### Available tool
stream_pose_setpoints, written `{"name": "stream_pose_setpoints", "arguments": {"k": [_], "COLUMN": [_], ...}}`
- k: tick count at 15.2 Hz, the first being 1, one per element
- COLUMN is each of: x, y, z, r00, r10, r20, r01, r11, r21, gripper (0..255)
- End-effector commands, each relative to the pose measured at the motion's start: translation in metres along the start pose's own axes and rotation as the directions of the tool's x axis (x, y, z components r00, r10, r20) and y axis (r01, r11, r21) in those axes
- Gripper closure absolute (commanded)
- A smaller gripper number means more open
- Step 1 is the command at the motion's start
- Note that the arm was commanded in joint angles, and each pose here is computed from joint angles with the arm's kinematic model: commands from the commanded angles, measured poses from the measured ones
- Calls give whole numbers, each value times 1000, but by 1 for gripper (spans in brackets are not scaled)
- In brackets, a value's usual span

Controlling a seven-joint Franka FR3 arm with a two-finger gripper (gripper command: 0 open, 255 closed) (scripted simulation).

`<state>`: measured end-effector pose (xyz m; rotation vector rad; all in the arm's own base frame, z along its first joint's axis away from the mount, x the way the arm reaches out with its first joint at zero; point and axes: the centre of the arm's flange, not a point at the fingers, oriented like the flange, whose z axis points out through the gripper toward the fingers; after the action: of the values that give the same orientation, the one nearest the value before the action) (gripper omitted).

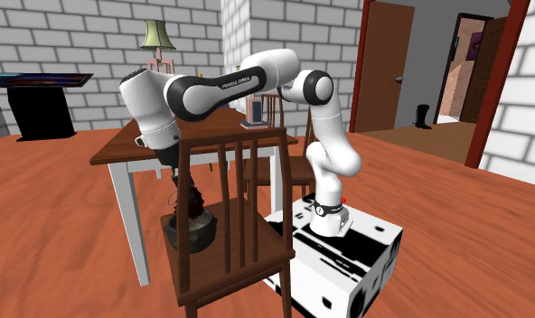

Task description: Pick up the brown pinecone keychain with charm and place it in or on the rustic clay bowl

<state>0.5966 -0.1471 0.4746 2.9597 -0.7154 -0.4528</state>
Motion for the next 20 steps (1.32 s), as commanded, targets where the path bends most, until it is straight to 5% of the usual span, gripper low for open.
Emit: {"name": "stream_pose_setpoints", "arguments": {"k": [1, 10, 11, 16, 20], "x": [2, 4, 4, 4, 4], "y": [-1, -2, -2, -2, -2], "z": [11, 16, 16, 16, -34], "r00": [1000, 1000, 1000, 1000, 1000], "r10": [0, 0, 0, 0, 0], "r20": [-1, -1, -1, -1, -1], "r01": [0, 0, 0, 0, 0], "r11": [1000, 1000, 1000, 1000, 1000], "r21": [0, 0, 0, 0, 0], "gripper": [255, 255, 0, 0, 0]}}
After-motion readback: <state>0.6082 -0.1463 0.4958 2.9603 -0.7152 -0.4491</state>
